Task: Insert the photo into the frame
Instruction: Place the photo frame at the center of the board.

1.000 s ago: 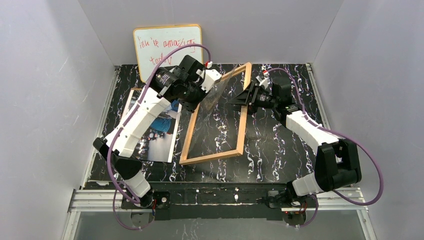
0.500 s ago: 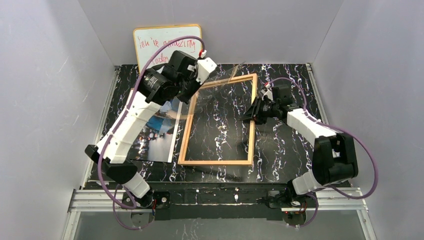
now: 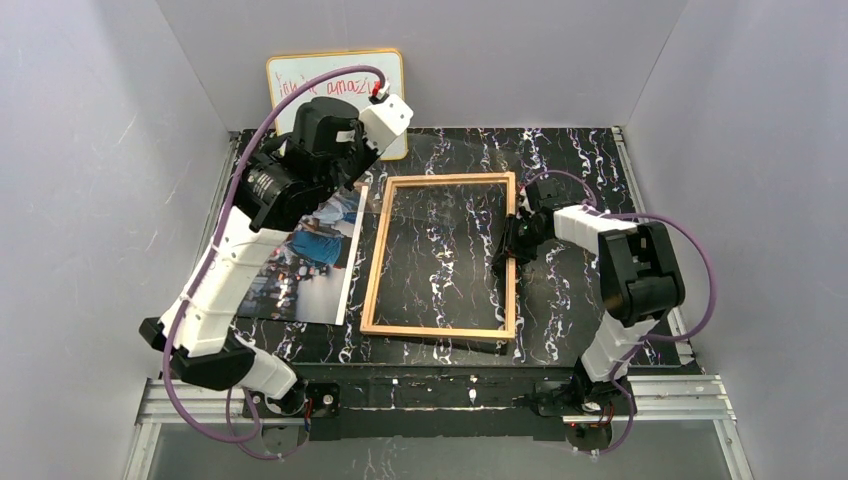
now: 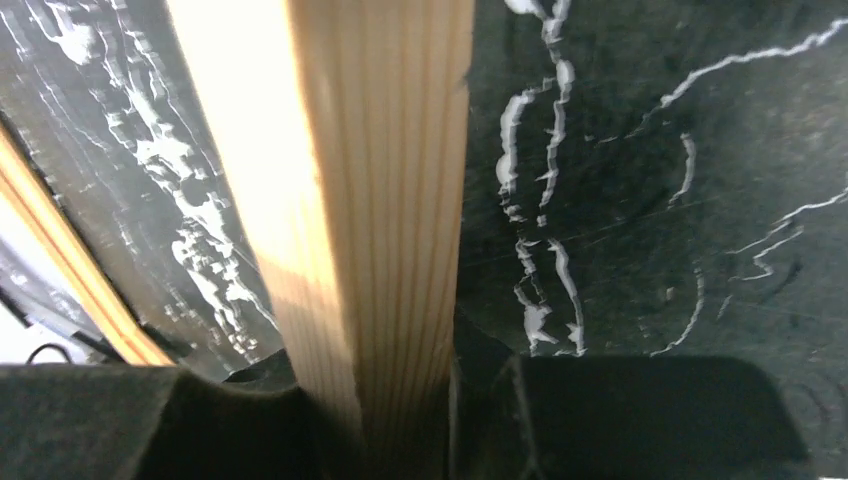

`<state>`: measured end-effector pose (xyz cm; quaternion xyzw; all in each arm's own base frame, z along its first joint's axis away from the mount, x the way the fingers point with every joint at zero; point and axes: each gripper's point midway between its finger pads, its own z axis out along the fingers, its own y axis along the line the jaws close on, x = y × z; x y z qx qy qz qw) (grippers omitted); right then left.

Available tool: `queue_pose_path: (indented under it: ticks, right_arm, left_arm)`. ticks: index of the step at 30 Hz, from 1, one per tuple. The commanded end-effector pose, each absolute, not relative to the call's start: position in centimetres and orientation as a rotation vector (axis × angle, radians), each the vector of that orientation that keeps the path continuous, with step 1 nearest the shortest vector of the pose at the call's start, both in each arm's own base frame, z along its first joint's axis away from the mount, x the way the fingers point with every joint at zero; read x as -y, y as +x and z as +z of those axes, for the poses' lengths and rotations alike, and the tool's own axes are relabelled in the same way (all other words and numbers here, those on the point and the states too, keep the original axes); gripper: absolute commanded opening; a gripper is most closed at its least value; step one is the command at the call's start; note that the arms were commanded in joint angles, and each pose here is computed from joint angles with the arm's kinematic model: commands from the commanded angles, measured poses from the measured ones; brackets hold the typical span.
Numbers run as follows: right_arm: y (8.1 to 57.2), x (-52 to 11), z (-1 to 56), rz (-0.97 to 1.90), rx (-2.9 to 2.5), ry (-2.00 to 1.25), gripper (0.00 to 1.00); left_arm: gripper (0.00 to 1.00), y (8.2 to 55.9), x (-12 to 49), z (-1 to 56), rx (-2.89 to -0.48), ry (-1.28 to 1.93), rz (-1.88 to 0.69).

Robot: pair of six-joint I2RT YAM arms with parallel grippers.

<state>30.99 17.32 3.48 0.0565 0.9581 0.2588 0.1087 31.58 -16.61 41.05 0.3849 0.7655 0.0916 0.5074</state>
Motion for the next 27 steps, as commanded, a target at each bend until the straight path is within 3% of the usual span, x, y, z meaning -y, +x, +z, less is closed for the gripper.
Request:
queue_pose_path:
  ticks: [1, 4, 12, 21, 27]
  right_arm:
    - [31.9, -14.9, 1.2, 0.527, -2.865, 0.200, 0.27]
    - [31.8, -14.6, 0.5, 0.499, -2.868, 0.228, 0.31]
    - [32.1, -14.3, 1.7, 0.476, -2.836, 0.208, 0.70]
    - [32.9, -11.9, 4.1, 0.285, -2.794, 0.195, 0.86]
    - [34.9, -11.8, 9.3, 0.297, -2.641, 0.299, 0.99]
  left_arm:
    - [0.00, 31.6, 14.6, 43.0, -1.770, 0.883, 0.329]
    - [0.00, 31.7, 14.2, 42.3, -1.774, 0.887, 0.358]
    - [0.00, 32.8, 14.3, 42.0, -1.770, 0.843, 0.396]
    - [0.00, 33.4, 15.2, 41.3, -1.791, 0.833, 0.371]
    - [0.00, 34.9, 15.4, 41.9, -1.775, 0.787, 0.418]
